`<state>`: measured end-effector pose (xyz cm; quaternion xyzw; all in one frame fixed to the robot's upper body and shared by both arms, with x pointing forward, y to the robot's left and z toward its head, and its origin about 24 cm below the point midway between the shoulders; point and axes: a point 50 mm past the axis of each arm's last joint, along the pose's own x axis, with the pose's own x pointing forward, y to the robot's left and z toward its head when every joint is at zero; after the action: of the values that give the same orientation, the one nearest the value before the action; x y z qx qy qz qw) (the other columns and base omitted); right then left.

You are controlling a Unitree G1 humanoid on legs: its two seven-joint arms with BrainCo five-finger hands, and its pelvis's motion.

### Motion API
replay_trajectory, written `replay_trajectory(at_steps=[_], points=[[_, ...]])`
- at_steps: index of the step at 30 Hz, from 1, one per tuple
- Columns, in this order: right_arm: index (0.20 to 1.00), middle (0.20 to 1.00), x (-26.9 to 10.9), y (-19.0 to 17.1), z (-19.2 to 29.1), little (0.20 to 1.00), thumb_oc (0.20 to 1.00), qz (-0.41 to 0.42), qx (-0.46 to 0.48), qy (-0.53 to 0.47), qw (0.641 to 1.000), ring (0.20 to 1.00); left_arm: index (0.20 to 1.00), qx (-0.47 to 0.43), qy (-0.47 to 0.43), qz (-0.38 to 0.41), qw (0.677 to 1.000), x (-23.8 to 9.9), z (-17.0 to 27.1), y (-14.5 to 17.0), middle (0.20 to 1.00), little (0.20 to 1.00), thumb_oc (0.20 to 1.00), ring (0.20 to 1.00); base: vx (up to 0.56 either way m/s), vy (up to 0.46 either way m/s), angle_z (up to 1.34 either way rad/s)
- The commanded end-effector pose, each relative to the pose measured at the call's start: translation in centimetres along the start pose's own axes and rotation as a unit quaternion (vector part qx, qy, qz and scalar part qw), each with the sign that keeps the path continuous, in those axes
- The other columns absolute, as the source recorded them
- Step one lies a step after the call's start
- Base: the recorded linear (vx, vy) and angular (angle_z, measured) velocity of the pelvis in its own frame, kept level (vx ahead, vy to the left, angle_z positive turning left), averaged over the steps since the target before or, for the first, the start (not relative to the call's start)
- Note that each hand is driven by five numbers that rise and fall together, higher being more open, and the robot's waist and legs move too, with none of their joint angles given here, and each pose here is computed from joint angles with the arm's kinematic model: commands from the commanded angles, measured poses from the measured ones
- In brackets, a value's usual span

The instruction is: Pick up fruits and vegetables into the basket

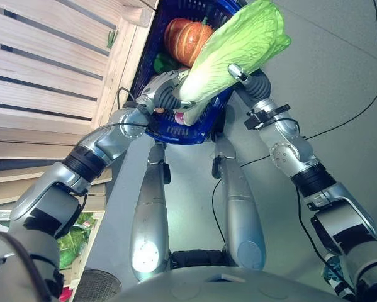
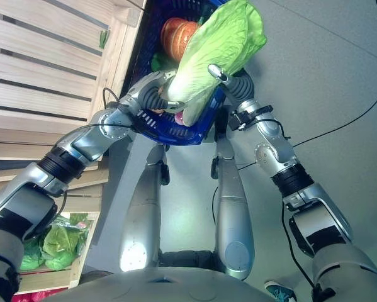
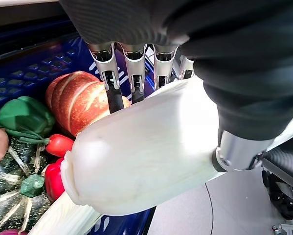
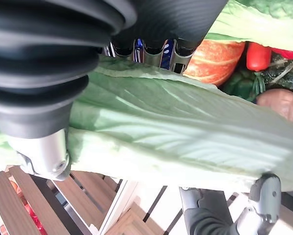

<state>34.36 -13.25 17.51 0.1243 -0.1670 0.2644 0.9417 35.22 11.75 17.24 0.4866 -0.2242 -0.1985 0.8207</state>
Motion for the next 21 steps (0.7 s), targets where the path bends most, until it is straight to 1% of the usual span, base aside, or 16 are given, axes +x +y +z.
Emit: replay_trajectory(at_steps=[1,2,3,4,9,12,14,15,16,17,19,21], points=[[0.200,0.200,1.0,4.9,2.8,0.200,0.200,0.124,0.009,-0.085,0.989,0.200,0.200,-0.007,-0.040,-0.021,0.999,-0.4,1.5,-1.3,0.200,0.200,0.200,0.200,0.00,0.000,0.00],[0.200,0.200,1.0,4.9,2.7,0.200,0.200,0.125,0.009,-0.086,0.988,0.200,0.404,-0.009,-0.040,-0.016,0.999,-0.3,1.6,-1.3,0.404,0.404,0.404,0.404,0.00,0.000,0.00],[0.200,0.200,1.0,4.9,2.8,0.200,0.200,0.125,0.009,-0.086,0.988,0.200,0.586,-0.009,-0.040,-0.015,0.999,-0.3,1.6,-1.3,0.586,0.586,0.586,0.586,0.00,0.000,0.00],[0.200,0.200,1.0,4.9,2.8,0.200,0.200,0.126,0.009,-0.086,0.988,0.200,1.000,-0.010,-0.040,-0.011,0.999,-0.3,1.5,-1.3,1.000,1.000,1.000,1.000,0.00,0.000,0.00],[0.200,0.200,1.1,5.1,2.9,0.200,0.200,0.125,0.008,-0.088,0.988,0.200,1.000,-0.031,-0.055,0.015,0.998,-0.4,2.0,-1.0,1.000,1.000,1.000,1.000,0.00,0.000,0.00],[0.200,0.200,1.0,5.0,2.9,0.200,0.200,0.119,0.006,-0.091,0.989,0.200,1.000,-0.084,-0.070,0.043,0.993,-0.5,2.3,-0.7,1.000,1.000,1.000,1.000,0.00,0.000,0.00],[0.200,0.200,0.9,4.9,2.9,0.200,0.200,0.115,0.007,-0.094,0.989,0.200,1.000,-0.147,-0.083,0.079,0.983,-0.8,2.4,-0.4,1.000,1.000,1.000,1.000,0.00,0.000,0.00],[0.200,0.200,0.9,4.8,2.9,0.200,0.200,0.115,0.008,-0.094,0.989,0.200,1.000,-0.150,-0.084,0.082,0.982,-0.8,2.4,-0.4,1.000,1.000,1.000,1.000,0.00,0.000,0.00],[0.200,0.200,0.8,4.7,2.7,0.200,0.200,0.109,0.008,-0.098,0.989,0.200,1.000,-0.198,-0.095,0.119,0.968,-1.0,2.5,-0.1,1.000,1.000,1.000,1.000,0.00,0.000,0.00],[0.200,0.200,0.8,4.7,2.7,0.200,0.200,0.106,0.009,-0.100,0.989,0.200,1.000,-0.225,-0.097,0.141,0.959,-1.2,2.4,0.1,1.000,1.000,1.000,1.000,0.00,0.000,0.00],[0.200,0.200,0.9,4.6,2.6,0.200,0.200,0.099,0.010,-0.104,0.990,0.200,1.000,-0.304,-0.104,0.201,0.925,-1.7,2.0,0.7,1.000,1.000,1.000,1.000,0.00,0.000,0.00],[0.200,0.200,0.9,4.6,2.6,0.200,0.200,0.095,0.010,-0.106,0.990,0.200,1.000,-0.348,-0.107,0.239,0.900,-2.1,1.7,1.2,1.000,1.000,1.000,1.000,0.00,0.000,0.00]])
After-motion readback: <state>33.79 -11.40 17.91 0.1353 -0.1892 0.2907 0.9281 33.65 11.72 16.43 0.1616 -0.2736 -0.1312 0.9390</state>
